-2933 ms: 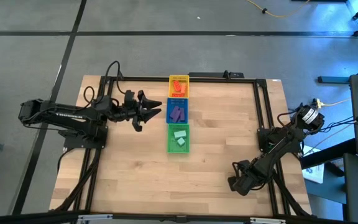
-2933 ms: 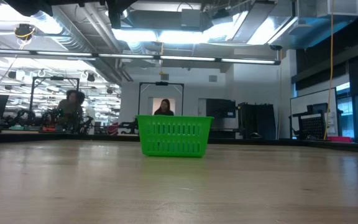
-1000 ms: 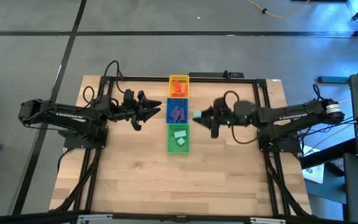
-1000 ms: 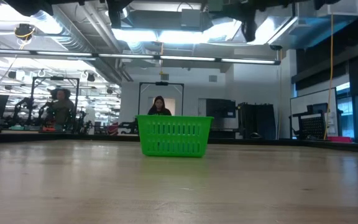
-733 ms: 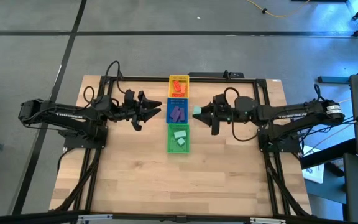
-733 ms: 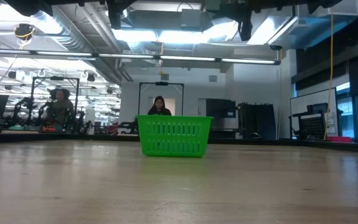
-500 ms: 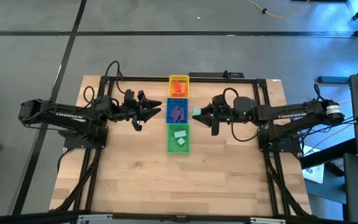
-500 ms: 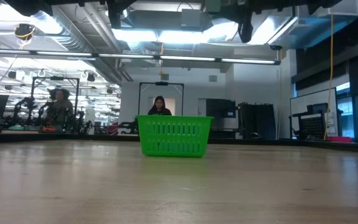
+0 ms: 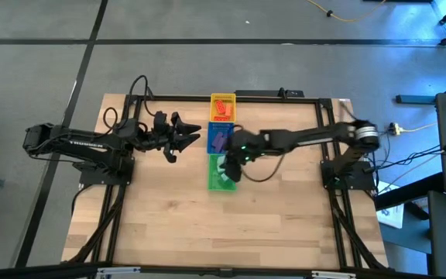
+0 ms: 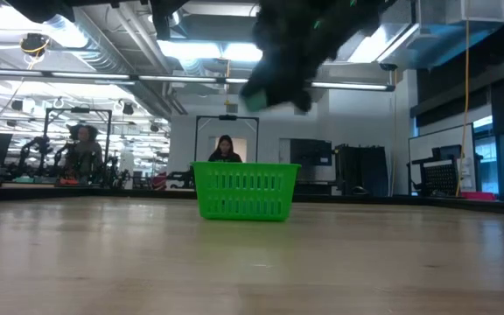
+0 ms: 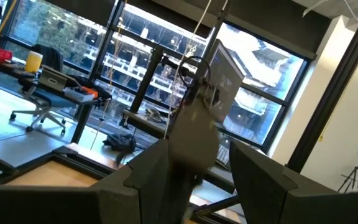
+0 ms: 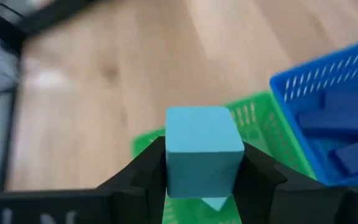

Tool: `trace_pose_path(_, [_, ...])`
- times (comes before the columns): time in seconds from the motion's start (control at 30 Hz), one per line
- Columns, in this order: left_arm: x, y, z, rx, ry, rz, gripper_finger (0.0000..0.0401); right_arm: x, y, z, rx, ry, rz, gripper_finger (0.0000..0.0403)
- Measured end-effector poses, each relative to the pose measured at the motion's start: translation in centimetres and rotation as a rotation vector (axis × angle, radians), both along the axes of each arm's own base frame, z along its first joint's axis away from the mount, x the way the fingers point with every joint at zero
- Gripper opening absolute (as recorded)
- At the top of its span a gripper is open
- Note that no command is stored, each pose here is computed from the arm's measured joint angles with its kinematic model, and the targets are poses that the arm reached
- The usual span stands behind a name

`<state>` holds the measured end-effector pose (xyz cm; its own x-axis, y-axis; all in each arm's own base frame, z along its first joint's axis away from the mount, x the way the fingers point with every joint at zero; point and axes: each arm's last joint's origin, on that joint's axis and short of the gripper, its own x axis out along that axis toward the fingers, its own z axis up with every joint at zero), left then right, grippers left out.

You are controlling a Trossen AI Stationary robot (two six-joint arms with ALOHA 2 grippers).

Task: Sort & place blocks by color
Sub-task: Put the light blue block into the green basket

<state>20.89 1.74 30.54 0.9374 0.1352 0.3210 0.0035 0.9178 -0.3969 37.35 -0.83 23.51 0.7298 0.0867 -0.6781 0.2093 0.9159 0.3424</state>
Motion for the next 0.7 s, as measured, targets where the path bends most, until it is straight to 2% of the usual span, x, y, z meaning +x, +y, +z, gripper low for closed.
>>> trace_pose_path(0.17, [0.0,0.0,0.0,0.0,0.0,0.0,0.0166,1.7,0.2,-4.5,0.006,0.128,0.003,0.0137])
trace_pose_path(0.3, [0.0,0.0,0.0,0.0,0.0,0.0,0.0166,2.1,0.7,-6.7,0.002,0.184,0.022,0.0137])
trace_pose_path(0.57, [0.0,0.0,0.0,0.001,0.002,0.001,0.0166,2.3,1.3,-7.6,-0.02,0.203,0.057,0.0138])
trace_pose_path(0.7, [0.0,0.0,0.0,0.003,0.003,-0.004,0.0166,2.3,1.3,-7.6,-0.032,0.201,0.071,0.016])
